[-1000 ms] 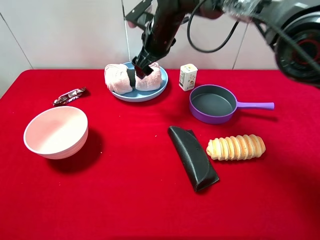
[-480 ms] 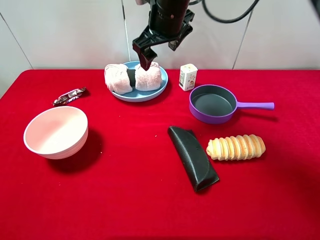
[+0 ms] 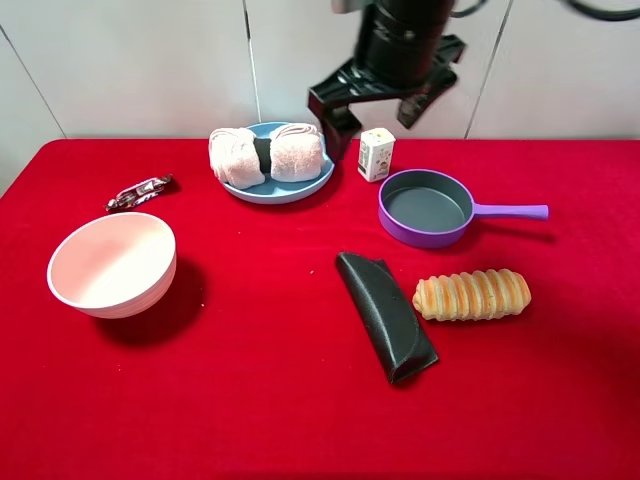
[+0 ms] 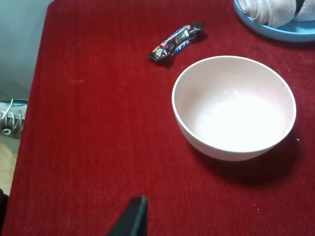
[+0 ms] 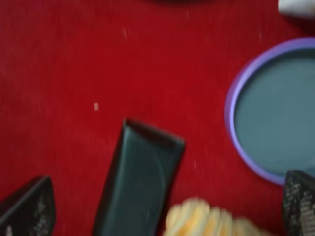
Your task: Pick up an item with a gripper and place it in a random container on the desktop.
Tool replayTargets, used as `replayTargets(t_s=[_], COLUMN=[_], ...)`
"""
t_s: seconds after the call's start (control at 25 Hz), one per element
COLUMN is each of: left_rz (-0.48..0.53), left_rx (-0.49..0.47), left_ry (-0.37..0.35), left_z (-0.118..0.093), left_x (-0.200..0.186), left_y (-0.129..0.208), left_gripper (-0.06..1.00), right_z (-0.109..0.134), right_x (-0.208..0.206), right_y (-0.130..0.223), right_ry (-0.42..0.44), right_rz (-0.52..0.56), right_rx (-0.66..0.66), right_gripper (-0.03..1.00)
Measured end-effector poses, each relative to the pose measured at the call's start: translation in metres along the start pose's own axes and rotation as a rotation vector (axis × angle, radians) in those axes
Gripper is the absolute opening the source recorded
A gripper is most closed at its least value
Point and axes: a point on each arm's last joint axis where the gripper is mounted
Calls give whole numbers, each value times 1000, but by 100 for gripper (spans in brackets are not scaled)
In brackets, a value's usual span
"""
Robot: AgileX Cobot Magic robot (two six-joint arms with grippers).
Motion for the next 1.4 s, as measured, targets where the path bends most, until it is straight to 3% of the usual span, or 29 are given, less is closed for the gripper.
replayTargets(t_s=[0.28, 0.88, 1.16, 1.4], left_rz=[0, 0, 0, 0], left_rx=[0, 0, 0, 0], left_ry=[0, 0, 0, 0], left_z=[0, 0, 0, 0], left_x=[0, 0, 0, 0], left_y=[0, 0, 0, 0], left_gripper=[99, 99, 99, 99], right_z=[-2, -30, -23, 3], right_x=[-23, -62, -80, -94], right_y=[51, 187, 249, 300], right_ry=[12, 89, 172, 269], right_rz=[-8, -71, -220, -450], right_rx=[56, 310, 416, 445], right_gripper=[69, 69, 69, 69])
Point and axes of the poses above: a point on each arm's last joint axis where the gripper is mounted, x pointing out along that axis toward the gripper, z along the wrist's bending axis when the last joint is at zero, y = z × x, and after that the axes turned 9 degrees about -x, right-handed
